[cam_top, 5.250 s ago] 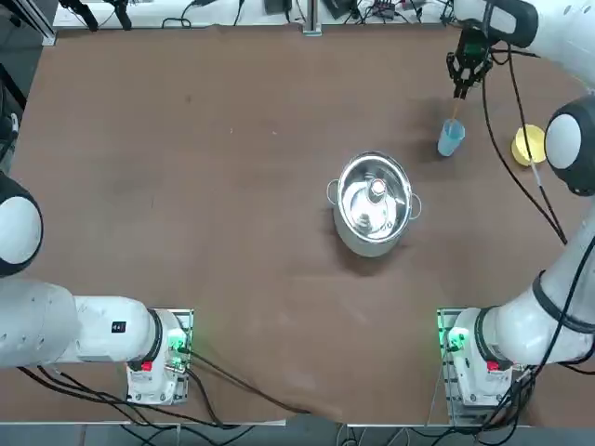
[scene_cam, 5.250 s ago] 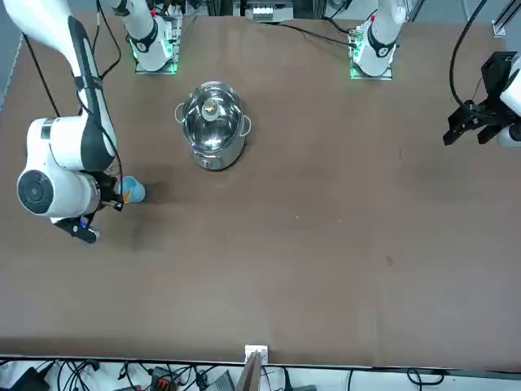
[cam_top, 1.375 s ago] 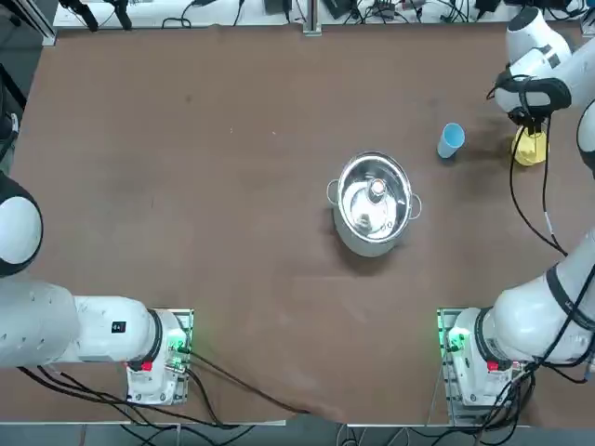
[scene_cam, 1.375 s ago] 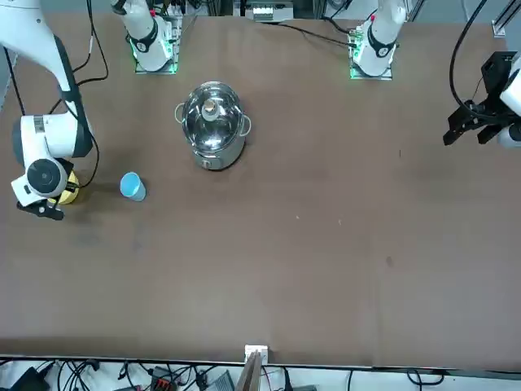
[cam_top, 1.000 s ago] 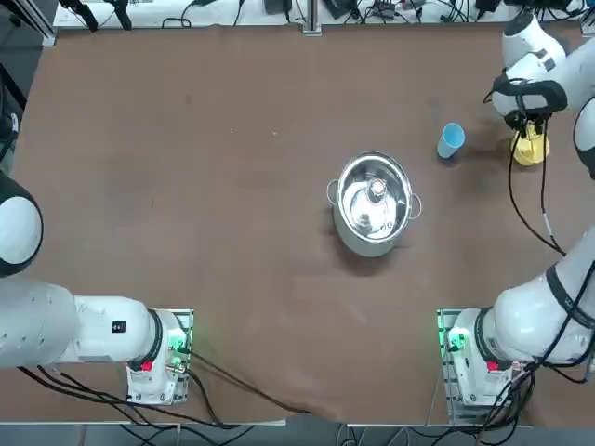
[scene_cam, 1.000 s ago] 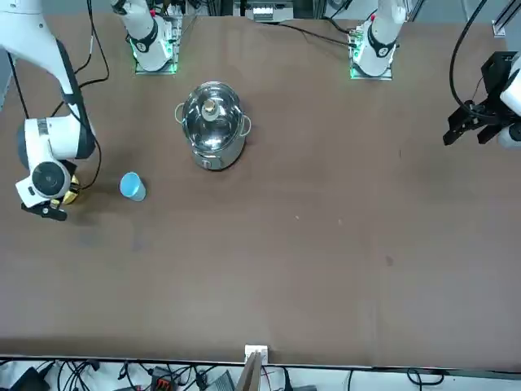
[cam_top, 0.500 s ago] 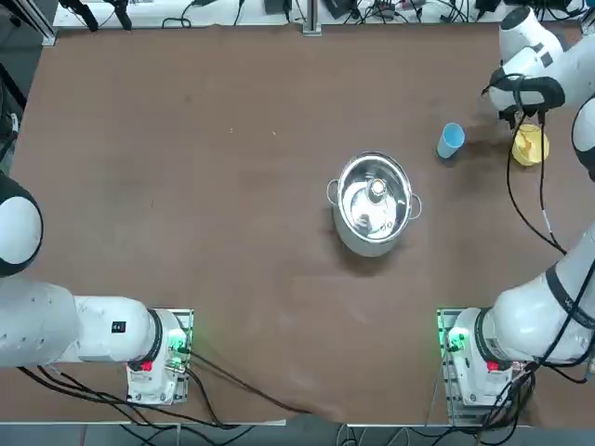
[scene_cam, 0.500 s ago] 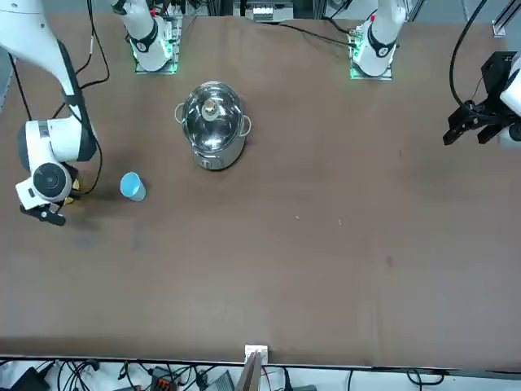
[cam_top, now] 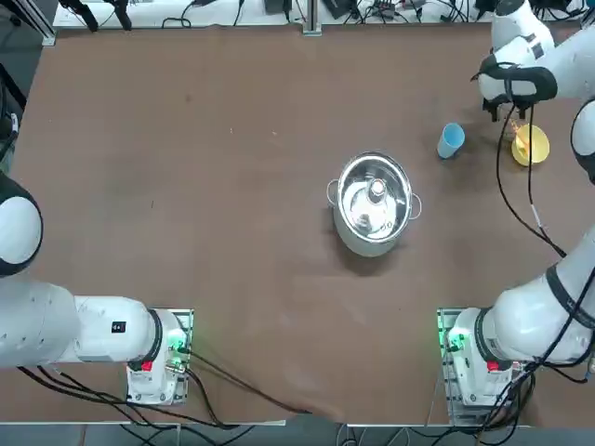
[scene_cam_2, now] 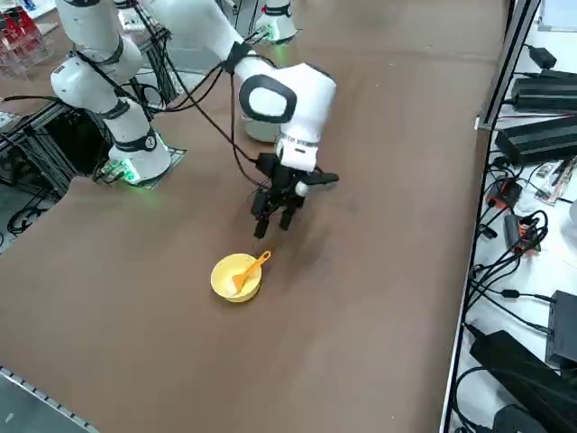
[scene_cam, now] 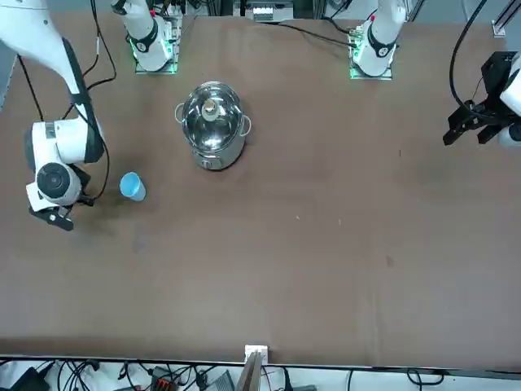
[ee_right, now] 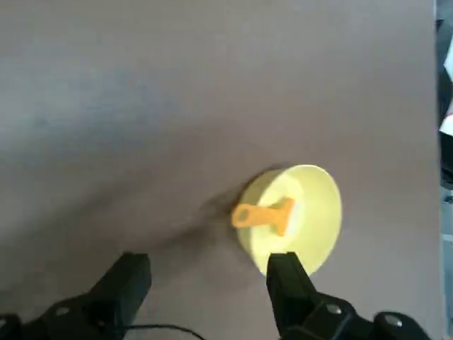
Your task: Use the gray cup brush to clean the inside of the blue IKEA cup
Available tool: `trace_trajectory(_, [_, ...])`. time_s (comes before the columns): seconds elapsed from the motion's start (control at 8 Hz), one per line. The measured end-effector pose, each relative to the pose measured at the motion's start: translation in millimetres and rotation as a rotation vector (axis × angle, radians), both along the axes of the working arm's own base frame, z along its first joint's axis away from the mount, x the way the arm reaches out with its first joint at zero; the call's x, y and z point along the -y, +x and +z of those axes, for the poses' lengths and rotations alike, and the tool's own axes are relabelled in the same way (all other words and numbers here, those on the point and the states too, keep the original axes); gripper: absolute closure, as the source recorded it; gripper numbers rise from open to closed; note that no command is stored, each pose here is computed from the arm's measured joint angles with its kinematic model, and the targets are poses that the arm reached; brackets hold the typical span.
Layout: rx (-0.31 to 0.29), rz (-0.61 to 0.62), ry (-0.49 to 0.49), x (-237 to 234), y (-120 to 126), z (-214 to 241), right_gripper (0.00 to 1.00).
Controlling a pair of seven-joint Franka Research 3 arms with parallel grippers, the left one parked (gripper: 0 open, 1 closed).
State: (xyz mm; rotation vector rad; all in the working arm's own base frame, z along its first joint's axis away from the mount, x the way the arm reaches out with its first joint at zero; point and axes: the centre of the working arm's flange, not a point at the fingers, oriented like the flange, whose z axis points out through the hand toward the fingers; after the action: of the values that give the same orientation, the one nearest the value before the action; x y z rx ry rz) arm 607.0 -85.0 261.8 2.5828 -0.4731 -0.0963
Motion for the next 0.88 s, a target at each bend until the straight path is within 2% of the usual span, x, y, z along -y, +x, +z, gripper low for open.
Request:
trace_trajectory(0.25, [0.032, -0.019, 0.068, -17, 17, 46, 0.00])
trace_trajectory(0.5, [-0.006, 0.023, 0.113, -30, 32, 96, 0.00])
trace_trajectory(0.88, [-0.077, 0.134, 0.283, -45, 43, 175, 0.00])
